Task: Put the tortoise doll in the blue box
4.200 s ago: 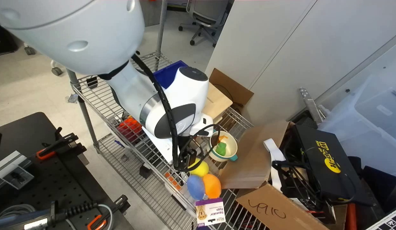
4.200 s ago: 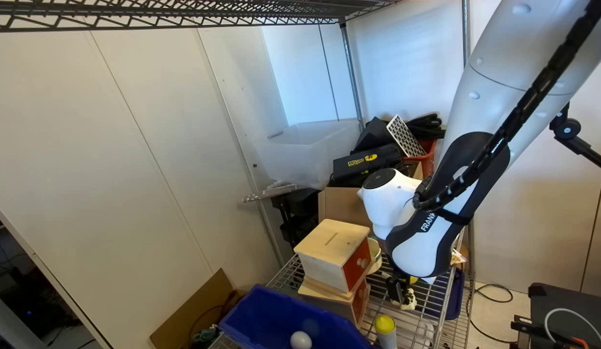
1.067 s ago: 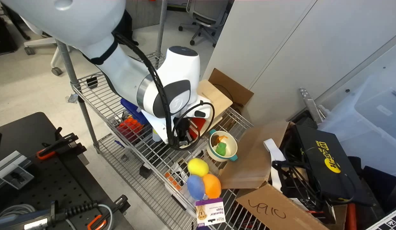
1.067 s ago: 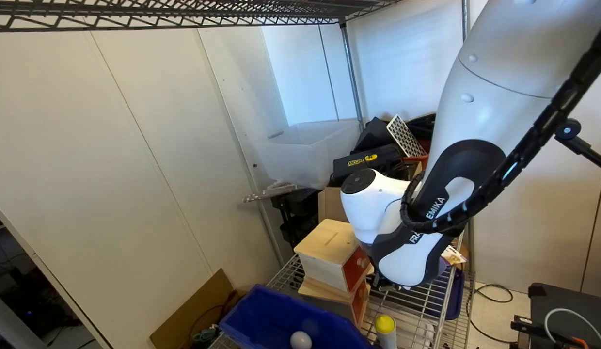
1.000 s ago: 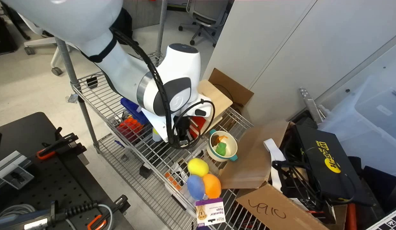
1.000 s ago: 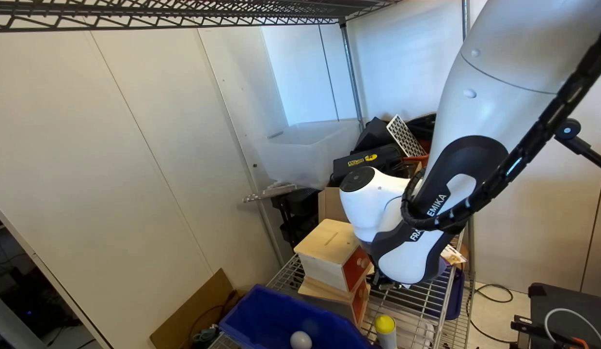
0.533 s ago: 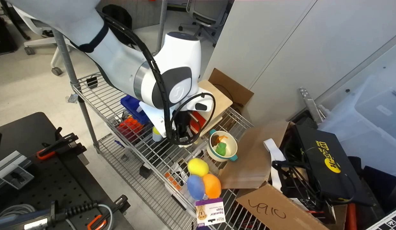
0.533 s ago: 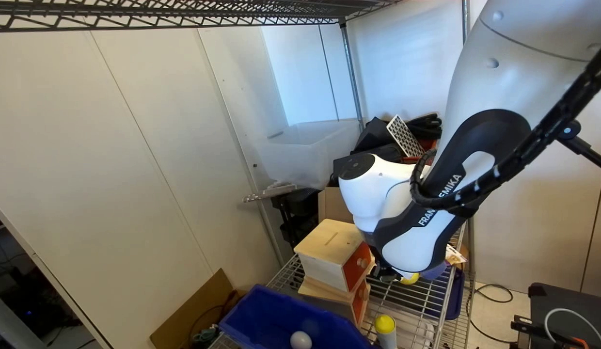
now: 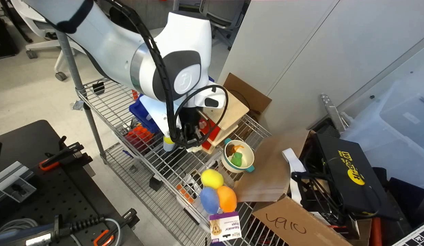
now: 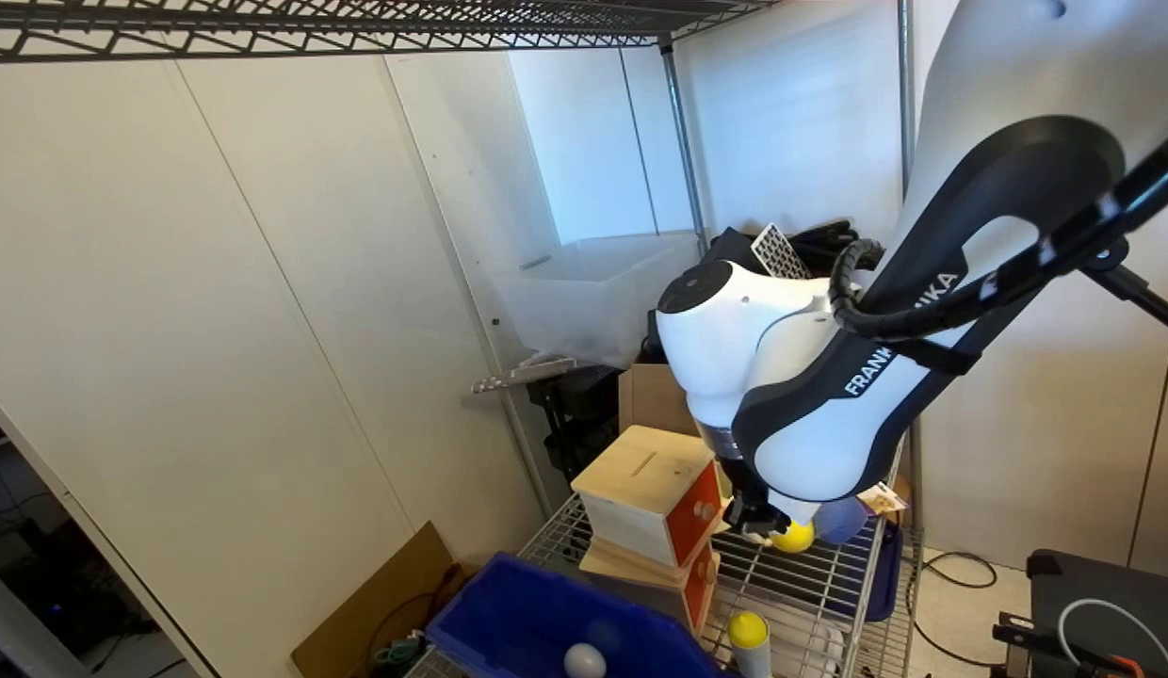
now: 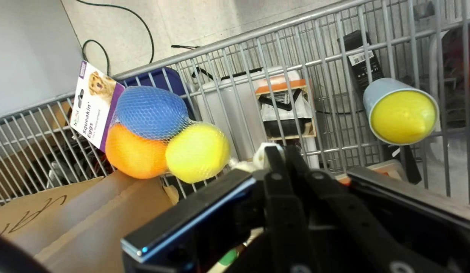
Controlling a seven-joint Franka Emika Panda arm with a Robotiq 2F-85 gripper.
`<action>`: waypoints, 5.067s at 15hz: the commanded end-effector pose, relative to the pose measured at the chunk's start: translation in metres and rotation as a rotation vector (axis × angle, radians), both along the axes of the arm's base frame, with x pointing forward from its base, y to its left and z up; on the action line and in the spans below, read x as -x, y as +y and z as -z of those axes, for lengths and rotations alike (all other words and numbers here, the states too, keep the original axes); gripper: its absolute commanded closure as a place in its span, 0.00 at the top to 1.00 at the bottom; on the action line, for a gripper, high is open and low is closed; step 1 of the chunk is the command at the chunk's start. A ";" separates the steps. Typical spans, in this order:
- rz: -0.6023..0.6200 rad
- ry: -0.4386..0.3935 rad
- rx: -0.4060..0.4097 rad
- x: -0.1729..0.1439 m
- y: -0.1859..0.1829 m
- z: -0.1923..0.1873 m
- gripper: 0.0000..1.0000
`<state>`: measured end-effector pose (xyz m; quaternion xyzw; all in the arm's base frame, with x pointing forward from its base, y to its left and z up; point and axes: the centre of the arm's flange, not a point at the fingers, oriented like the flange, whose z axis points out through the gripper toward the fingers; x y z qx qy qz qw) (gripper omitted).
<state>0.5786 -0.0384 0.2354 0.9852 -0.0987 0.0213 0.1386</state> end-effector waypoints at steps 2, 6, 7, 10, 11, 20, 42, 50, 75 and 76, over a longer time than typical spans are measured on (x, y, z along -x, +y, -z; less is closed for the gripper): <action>-0.001 -0.010 -0.001 0.019 0.016 -0.025 0.02; -0.055 -0.029 -0.009 0.029 0.040 -0.044 0.02; -0.065 -0.025 -0.016 0.032 0.047 -0.050 0.02; -0.078 -0.021 -0.020 0.038 0.063 -0.060 0.02; -0.080 -0.019 -0.019 0.040 0.066 -0.063 0.02; -0.001 -0.078 -0.109 0.032 0.089 -0.075 0.02; 0.225 -0.211 -0.155 -0.024 0.034 -0.116 0.02; 0.358 -0.243 -0.126 -0.032 -0.007 -0.121 0.02; 0.546 -0.356 -0.048 -0.057 -0.072 -0.113 0.02; 0.544 -0.368 -0.043 -0.058 -0.072 -0.114 0.02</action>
